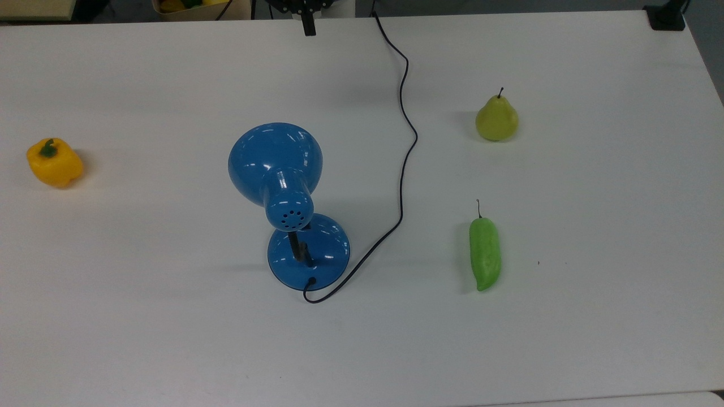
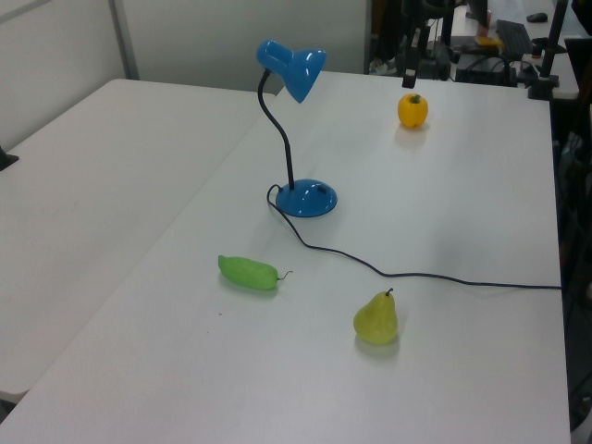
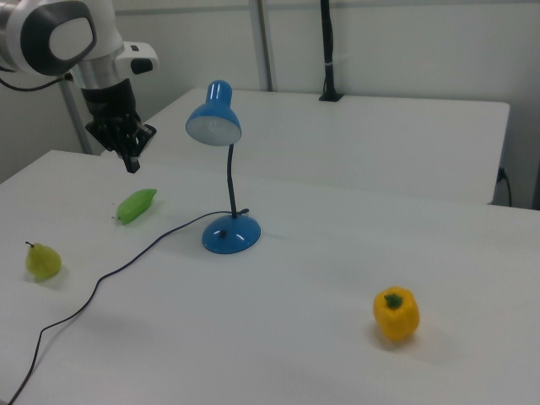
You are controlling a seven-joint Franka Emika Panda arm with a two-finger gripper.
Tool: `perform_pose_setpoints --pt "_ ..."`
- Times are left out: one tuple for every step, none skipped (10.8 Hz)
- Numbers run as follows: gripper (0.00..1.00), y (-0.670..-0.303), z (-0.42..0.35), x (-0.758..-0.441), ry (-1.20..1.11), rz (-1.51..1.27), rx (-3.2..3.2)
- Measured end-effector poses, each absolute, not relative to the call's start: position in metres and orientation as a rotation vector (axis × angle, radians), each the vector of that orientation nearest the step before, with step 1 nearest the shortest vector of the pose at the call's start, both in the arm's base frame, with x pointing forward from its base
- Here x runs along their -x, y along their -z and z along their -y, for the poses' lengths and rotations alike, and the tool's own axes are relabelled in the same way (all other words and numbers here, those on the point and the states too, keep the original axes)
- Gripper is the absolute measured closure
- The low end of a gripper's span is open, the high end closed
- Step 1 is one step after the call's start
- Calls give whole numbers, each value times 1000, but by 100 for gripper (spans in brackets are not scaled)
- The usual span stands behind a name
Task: Turn on desk lamp
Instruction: 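Move the gripper down toward the switch on the blue lamp base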
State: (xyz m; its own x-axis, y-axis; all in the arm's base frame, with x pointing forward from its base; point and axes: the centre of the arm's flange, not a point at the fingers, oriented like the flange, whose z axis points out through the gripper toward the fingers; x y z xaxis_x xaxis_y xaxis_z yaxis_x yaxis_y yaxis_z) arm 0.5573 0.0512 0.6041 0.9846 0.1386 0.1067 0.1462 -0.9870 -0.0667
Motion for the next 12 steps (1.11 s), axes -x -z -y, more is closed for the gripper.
perform_pose_setpoints --pt "98 -604 -51 -557 156 220 3055" --pt "99 -604 -51 -557 155 220 3055" --pt "99 -602 -53 -558 150 223 3055" --pt "99 -597 -56 -558 135 232 3055" --pt "99 -589 -60 -559 113 241 3055" --pt "99 -581 -61 -561 113 243 3055" --pt "99 -571 -61 -565 127 239 3054" --pt "99 -560 -61 -569 144 236 3054" --pt "99 -549 -61 -575 172 231 3054" --pt "99 -536 -61 -581 187 233 3064" --pt "99 -522 -59 -590 197 243 3084" --pt "99 -509 -59 -597 208 249 3094"
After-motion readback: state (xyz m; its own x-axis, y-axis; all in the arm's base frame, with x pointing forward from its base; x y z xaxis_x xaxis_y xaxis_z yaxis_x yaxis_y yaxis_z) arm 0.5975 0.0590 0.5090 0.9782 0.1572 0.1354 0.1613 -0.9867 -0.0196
